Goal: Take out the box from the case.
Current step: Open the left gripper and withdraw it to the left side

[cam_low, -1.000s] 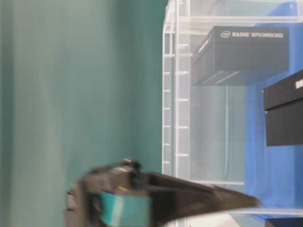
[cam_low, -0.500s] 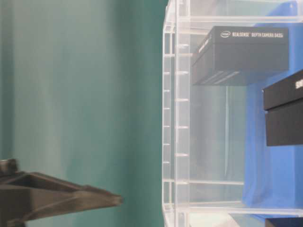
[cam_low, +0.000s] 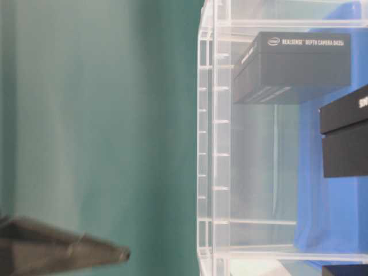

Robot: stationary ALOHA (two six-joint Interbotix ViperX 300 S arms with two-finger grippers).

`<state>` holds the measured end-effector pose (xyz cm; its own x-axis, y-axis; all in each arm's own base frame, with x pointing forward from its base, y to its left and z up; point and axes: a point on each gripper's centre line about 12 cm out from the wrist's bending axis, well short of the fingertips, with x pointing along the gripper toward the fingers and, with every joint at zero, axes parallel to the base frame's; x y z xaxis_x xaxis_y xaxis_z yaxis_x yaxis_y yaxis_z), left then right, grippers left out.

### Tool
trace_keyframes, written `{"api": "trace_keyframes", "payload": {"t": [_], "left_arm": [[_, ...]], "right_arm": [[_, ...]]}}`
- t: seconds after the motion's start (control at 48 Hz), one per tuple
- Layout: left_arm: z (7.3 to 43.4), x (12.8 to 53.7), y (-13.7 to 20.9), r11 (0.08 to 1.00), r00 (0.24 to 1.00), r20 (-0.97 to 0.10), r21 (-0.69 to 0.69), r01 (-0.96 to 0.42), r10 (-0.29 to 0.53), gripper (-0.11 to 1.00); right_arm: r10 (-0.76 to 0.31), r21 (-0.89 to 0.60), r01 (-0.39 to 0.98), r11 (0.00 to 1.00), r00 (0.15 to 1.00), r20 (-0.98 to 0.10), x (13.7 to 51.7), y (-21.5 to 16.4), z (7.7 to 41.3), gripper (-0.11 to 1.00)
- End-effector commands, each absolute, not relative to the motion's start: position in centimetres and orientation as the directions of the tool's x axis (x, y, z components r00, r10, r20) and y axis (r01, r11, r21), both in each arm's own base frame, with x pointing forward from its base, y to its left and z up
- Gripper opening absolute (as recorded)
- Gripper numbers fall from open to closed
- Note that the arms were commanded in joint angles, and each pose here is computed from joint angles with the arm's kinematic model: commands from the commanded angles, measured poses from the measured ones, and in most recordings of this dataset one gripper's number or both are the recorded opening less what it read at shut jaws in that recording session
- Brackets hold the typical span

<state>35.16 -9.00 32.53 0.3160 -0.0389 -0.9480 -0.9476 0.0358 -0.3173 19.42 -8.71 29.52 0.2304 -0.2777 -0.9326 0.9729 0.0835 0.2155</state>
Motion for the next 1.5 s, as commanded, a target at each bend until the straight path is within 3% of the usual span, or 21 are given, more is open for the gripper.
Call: {"api": "trace_keyframes", "payload": {"t": [0.0, 0.208, 0.458, 0.708, 1.188, 1.479], "left_arm": [[33.9, 33.5, -9.3, 0.054, 0.335, -0.941, -0.338, -0.940, -0.048, 0.97], [33.2, 28.5, -9.9, 0.103, 0.268, -0.962, -0.271, -0.957, -0.049, 0.97], [32.7, 24.6, -9.2, 0.075, 0.265, -0.963, -0.269, -0.960, -0.056, 0.97], [32.5, 23.3, -7.8, 0.049, 0.275, -0.960, -0.278, -0.959, -0.048, 0.96], [32.8, 22.1, -0.1, 0.034, 0.309, -0.950, -0.308, -0.951, 0.040, 0.95], [32.8, 21.6, 5.2, 0.069, 0.245, -0.964, -0.238, -0.969, 0.102, 0.95]], "right_arm": [[-0.287, 0.238, 0.967, 0.086, 0.253, -0.924, 19.5, -8.8, 30.2, 0.91], [-0.286, 0.235, 0.968, 0.086, 0.250, -0.925, 19.5, -8.8, 30.2, 0.91], [-0.286, 0.236, 0.968, 0.082, 0.250, -0.925, 19.5, -8.8, 30.2, 0.91], [-0.286, 0.237, 0.968, 0.079, 0.250, -0.925, 19.5, -8.8, 30.2, 0.91], [-0.287, 0.226, 0.971, 0.076, 0.239, -0.928, 19.7, -8.9, 30.0, 0.91], [-0.286, 0.227, 0.971, 0.074, 0.239, -0.928, 19.7, -8.9, 30.0, 0.91]]}}
